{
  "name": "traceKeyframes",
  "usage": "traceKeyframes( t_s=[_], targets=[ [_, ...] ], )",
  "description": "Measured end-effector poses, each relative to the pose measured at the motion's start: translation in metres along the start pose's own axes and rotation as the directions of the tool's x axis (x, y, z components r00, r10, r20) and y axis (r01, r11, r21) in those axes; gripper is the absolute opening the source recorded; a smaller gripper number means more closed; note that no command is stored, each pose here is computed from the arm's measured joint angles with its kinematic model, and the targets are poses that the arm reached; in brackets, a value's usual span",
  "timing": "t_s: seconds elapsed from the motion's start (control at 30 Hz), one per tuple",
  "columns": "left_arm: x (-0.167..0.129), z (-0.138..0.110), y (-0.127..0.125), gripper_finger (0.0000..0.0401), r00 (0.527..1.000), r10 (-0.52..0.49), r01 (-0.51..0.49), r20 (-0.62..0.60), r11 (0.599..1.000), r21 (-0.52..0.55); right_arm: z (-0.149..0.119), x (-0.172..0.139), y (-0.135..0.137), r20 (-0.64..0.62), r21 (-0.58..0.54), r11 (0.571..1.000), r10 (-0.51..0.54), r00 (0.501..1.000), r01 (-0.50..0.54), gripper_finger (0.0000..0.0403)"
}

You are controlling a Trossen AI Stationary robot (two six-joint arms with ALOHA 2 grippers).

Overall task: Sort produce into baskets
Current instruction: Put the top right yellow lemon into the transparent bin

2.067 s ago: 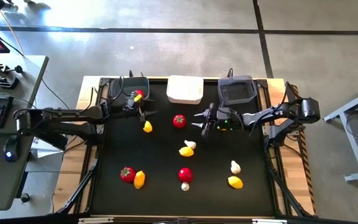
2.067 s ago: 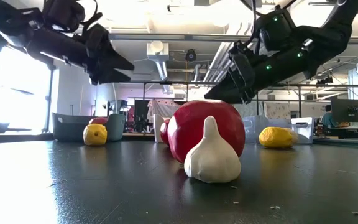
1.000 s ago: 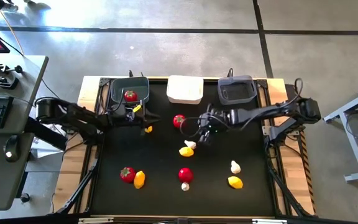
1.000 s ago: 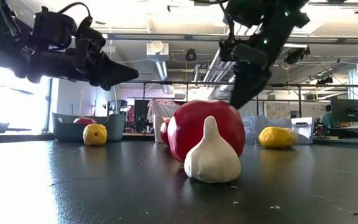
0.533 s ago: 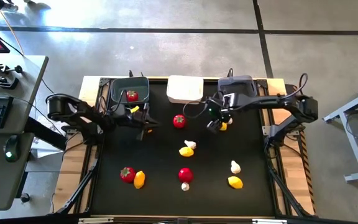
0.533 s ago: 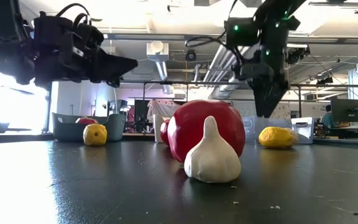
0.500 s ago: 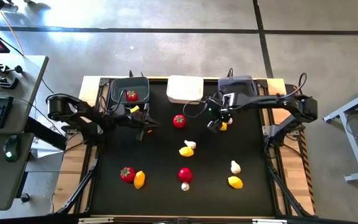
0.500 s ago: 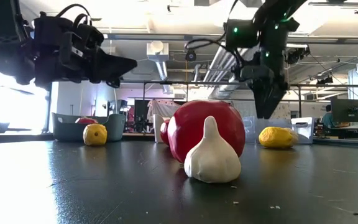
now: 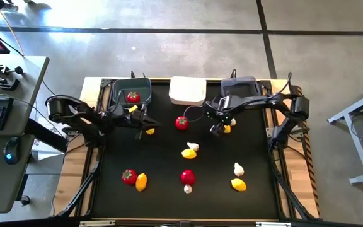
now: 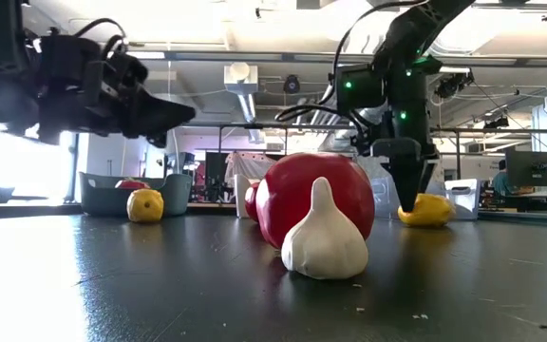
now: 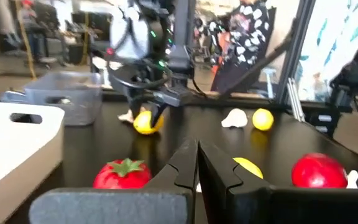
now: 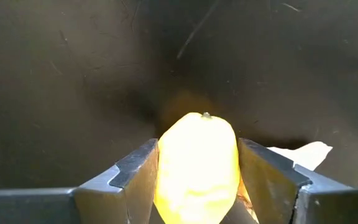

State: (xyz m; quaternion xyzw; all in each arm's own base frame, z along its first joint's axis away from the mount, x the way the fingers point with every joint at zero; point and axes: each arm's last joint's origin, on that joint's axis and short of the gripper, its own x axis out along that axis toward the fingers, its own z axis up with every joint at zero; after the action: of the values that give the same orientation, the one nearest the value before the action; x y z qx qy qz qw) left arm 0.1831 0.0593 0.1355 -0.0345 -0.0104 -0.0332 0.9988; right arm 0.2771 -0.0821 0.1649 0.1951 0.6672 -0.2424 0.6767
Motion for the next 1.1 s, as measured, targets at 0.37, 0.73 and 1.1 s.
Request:
traceKeyframes(
  t_s=[0.37, 0.73, 1.1],
  targets=[
    [-0.023, 0.006, 0.003, 0.0000, 0.997, 0.048, -0.046, 0.068, 0.999, -0.018, 0.016, -0.022, 0.003, 0.064, -0.111, 0.990, 0.096, 0.993, -0.088, 0.0088],
    [-0.023, 0.010, 0.002, 0.0000, 0.992, 0.053, -0.050, 0.112, 0.998, -0.026, 0.062, -0.096, -0.077, 0.236, 0.109, 0.985, -0.156, 0.959, 0.133, 0.0087],
    [-0.023, 0.011, 0.003, 0.0000, 0.990, 0.074, -0.071, 0.116, 0.997, -0.031, 0.058, -0.069, -0.177, 0.242, 0.354, 0.935, -0.129, 0.962, 0.037, 0.0088]
  ],
)
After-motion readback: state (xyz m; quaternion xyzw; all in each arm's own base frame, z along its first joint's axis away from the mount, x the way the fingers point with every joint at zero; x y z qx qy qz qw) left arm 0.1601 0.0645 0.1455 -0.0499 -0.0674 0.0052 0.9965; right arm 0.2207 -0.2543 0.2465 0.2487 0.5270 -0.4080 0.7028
